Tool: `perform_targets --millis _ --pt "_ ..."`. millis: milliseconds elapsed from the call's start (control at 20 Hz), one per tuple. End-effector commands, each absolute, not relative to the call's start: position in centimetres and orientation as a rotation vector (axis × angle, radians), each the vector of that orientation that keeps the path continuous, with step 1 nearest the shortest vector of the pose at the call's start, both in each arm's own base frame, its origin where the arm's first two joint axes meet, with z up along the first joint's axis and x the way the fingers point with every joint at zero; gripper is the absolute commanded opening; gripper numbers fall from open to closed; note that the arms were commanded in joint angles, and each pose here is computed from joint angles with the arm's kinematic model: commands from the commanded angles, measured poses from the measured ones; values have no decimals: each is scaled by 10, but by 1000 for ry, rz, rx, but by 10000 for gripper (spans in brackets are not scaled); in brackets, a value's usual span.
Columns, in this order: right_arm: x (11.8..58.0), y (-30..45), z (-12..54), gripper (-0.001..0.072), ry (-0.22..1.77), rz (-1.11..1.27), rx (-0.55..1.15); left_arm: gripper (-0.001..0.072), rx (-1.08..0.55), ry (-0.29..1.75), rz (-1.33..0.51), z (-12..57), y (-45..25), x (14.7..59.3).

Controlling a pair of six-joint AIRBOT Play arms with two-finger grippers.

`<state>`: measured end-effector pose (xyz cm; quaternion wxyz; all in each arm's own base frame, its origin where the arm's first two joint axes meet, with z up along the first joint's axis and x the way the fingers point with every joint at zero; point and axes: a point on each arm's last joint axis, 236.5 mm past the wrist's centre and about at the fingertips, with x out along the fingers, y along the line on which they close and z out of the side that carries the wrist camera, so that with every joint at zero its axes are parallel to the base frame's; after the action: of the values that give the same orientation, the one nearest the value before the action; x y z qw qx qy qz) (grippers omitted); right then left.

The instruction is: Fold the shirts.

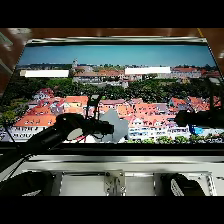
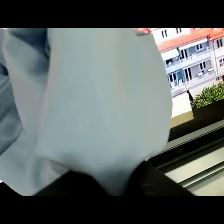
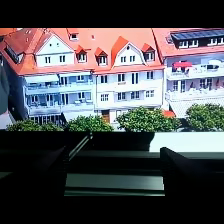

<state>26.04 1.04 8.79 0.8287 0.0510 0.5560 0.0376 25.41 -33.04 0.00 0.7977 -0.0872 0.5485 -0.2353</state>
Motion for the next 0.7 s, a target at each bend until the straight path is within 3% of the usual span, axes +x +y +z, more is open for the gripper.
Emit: perform_targets --millis 0,150,350,550,650 --pt "259 23 48 680 1212 89 198 708 -222 1255 -448 -23 -320 249" --pt "258 26 33 681 1264 94 220 703 -74 1287 -432 -6 -264 276" --pt "261 34 10 680 1353 127 251 687 -55 1437 -328 -15 -174 280" --pt "267 68 -3 681 1410 253 375 704 -401 1487 -303 -46 -170 277" --pt "272 88 -4 681 1421 324 455 704 -472 1483 -278 -67 -173 275"
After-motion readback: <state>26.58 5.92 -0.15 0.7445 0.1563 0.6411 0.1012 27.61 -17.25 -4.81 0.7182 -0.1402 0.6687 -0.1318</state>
